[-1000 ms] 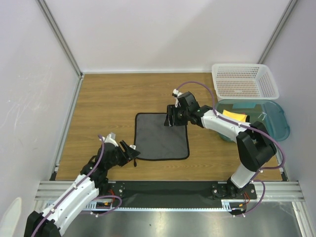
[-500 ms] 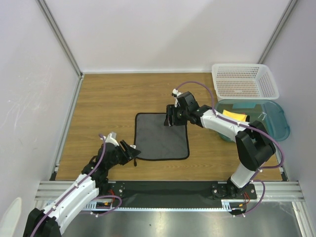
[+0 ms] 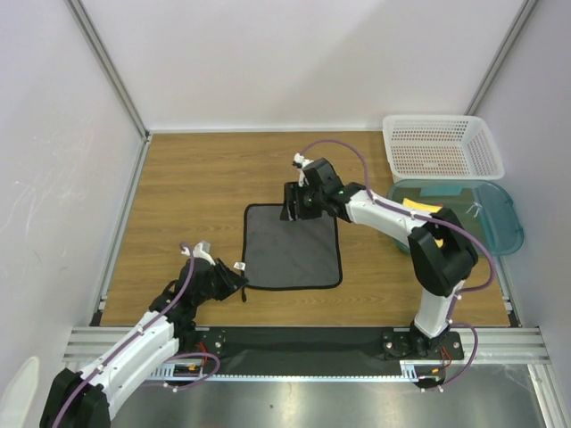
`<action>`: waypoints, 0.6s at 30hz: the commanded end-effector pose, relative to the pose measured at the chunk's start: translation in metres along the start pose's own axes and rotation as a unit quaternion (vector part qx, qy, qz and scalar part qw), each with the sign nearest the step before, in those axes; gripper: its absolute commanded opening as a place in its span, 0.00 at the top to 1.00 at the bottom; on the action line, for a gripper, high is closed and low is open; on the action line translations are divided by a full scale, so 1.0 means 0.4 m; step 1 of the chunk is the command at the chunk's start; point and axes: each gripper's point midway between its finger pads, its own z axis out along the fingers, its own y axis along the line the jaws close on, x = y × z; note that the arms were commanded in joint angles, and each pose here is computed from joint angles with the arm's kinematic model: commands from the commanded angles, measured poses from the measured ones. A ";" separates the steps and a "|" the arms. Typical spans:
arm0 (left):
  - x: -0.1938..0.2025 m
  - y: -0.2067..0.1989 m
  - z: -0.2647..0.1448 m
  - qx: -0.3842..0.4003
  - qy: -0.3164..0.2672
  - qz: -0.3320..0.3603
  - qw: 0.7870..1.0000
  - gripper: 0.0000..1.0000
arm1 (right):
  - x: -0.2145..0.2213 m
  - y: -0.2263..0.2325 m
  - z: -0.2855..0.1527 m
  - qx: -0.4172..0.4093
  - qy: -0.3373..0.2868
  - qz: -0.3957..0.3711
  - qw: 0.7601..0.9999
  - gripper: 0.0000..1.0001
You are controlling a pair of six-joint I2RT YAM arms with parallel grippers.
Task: Fold and stack the towels
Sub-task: Fold the towel
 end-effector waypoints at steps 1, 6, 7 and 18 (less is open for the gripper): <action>0.005 0.038 0.004 -0.028 0.000 0.019 0.999 0.78 | -0.091 0.080 0.037 -0.035 -0.040 -0.025 0.998 0.39; 0.001 0.037 0.005 -0.029 0.001 0.039 0.999 0.88 | -0.108 0.109 0.120 -0.018 -0.036 -0.036 0.999 0.38; 0.000 0.036 0.006 -0.029 0.002 0.042 0.999 0.91 | -0.105 0.109 0.151 -0.005 -0.032 -0.041 0.999 0.37; -0.005 0.041 0.003 -0.036 0.002 0.064 0.997 1.00 | -0.136 0.143 0.293 0.026 -0.040 -0.047 0.998 0.34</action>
